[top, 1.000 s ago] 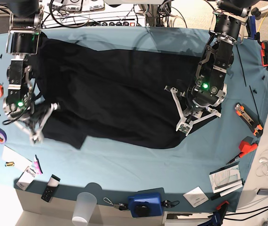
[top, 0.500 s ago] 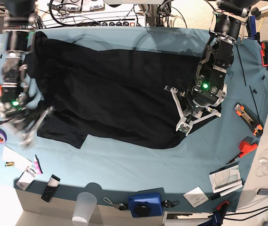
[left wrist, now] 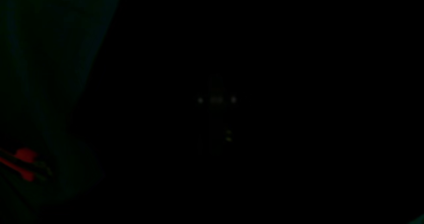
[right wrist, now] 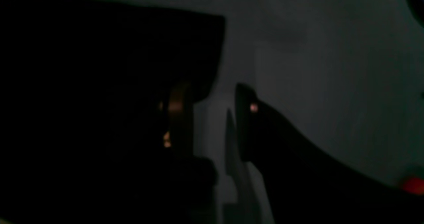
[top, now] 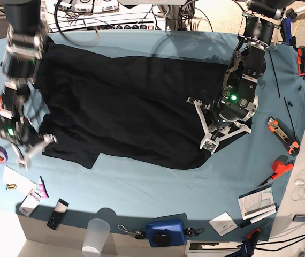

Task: Layout the t-shirt on the table in an organized manner, then fold the t-shirt properly
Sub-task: 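Lift the hem with both grippers and fold it toward the collar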

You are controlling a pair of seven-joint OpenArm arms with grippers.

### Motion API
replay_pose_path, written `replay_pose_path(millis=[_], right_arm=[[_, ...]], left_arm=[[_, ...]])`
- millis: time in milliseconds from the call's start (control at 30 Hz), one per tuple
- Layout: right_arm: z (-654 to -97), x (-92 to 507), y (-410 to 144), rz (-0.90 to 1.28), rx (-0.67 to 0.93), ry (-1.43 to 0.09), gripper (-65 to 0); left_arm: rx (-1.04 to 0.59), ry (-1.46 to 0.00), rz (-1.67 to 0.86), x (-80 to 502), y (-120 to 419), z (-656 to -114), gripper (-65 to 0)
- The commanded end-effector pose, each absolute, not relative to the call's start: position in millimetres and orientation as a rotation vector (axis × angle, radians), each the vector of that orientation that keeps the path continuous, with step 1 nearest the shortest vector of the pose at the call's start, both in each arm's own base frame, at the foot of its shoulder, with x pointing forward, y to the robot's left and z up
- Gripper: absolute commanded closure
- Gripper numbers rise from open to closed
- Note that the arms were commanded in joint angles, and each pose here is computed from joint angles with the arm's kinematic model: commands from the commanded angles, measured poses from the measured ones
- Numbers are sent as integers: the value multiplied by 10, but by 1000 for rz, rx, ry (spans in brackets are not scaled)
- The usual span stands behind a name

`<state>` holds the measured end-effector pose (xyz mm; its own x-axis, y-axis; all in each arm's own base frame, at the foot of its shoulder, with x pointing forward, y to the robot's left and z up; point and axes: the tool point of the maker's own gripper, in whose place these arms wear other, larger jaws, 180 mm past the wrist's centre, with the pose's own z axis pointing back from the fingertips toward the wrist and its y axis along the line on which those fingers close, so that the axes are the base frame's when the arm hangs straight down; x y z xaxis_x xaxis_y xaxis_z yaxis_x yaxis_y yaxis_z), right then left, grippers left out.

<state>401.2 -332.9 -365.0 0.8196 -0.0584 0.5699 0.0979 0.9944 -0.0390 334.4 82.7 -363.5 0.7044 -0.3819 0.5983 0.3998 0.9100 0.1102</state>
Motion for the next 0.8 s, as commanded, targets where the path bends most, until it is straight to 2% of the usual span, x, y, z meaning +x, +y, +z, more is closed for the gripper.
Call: replay_pose_path(millis=[0,167,300,333,400,433,767], right_arm=[[-3506,4152,-3367,-94,-68,-649,-216],[-3835,4105,-3205,-116,-33,-547,-215],[-3940,4040,-3183,-94,-68,-510,-210],[-3932,4039,-3207,-88,-84,-508,-171],[-3886,4059,-3277,-74,-126,-508,-32],[-3852,4084,-3313,-65,-150,-514,0],[-2953,4864,-3351,-18,-181,-878,0]], left_arm=[[-24,-714,-432,3451,824,-3492,0],[-23,-712,-432,3450,827,-3493,0],[-22,-711,-433,3450,828,-3494,0],[-22,-711,-433,3450,828,-3494,0],[-22,-714,-433,3453,827,-3491,0],[-23,-717,-433,3457,825,-3487,0],[5,-876,-496,3792,776,-3128,0]])
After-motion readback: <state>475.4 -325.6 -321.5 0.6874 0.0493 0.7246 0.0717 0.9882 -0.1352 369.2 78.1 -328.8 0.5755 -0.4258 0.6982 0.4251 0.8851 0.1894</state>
